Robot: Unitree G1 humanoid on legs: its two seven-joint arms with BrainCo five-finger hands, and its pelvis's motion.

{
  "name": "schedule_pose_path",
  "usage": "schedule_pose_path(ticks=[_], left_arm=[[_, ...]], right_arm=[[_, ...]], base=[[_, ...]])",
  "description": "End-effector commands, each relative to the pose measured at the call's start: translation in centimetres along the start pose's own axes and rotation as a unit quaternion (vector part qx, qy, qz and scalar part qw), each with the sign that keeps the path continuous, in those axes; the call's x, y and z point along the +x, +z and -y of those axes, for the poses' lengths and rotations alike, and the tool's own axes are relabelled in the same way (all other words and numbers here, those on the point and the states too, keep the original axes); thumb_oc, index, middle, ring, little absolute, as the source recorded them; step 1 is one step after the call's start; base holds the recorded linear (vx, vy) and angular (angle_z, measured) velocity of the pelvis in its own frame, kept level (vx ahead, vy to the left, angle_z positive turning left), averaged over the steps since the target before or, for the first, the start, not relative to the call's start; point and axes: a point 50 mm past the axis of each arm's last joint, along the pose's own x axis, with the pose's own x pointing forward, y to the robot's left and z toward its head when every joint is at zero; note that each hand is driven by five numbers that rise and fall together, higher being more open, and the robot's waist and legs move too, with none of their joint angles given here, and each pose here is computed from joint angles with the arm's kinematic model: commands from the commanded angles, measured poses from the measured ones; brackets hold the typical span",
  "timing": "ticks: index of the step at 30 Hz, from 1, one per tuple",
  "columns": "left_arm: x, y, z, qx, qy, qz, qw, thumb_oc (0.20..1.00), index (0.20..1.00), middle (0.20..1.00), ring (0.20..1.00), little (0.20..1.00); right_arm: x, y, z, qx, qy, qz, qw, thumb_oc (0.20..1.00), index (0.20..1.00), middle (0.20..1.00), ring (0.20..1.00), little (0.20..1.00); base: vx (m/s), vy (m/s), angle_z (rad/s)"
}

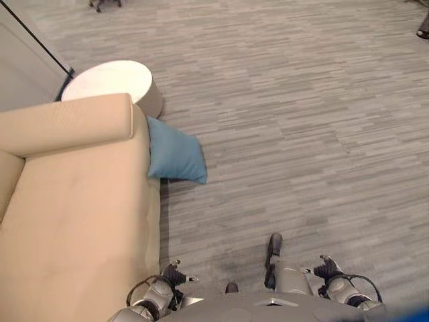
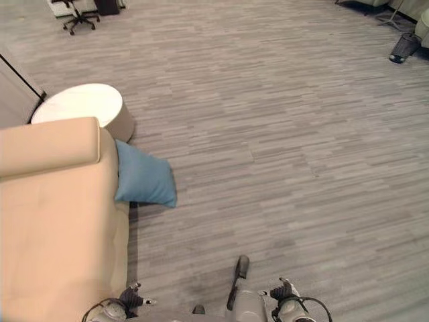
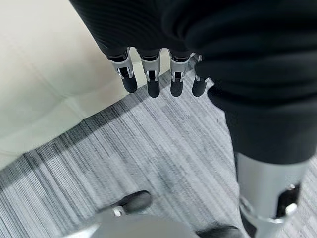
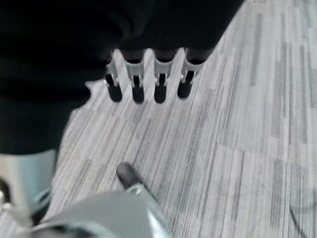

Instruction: Pick up all the scattered cushions and arrange them neatly on the sofa.

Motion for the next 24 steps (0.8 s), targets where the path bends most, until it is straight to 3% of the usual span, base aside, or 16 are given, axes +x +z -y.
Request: schedule_pose_path(ticks=[1,13,24], left_arm=[[0.3,1.9,0.3,0.018,-0.012,0.026,0.999,1.000,1.000,1.000,1.000,1.000],[0.4,3.4,-0.1,0.025,-0.006,0.052,0.998,1.000,1.000,1.000,1.000,1.000],[0.3,1.4,-1.5,0.011,0.014,0.023,1.000,1.000,1.000,1.000,1.000,1.000]], right_arm=[[0.2,0.1,0.8,-0.002,-0.004,0.007,1.000,1.000,1.000,1.000,1.000,1.000],[0.2,-0.6,1.3,0.012,-0.021,-0.007,1.000,1.000,1.000,1.000,1.000,1.000],[0.0,0.2,0.0,-0.025,0.010,0.011,1.000,1.000,1.000,1.000,1.000,1.000]], base=[[0.07,-0.147,0.68],[0.21,-0.023,0.00],[0.25,0.164,-0.07]])
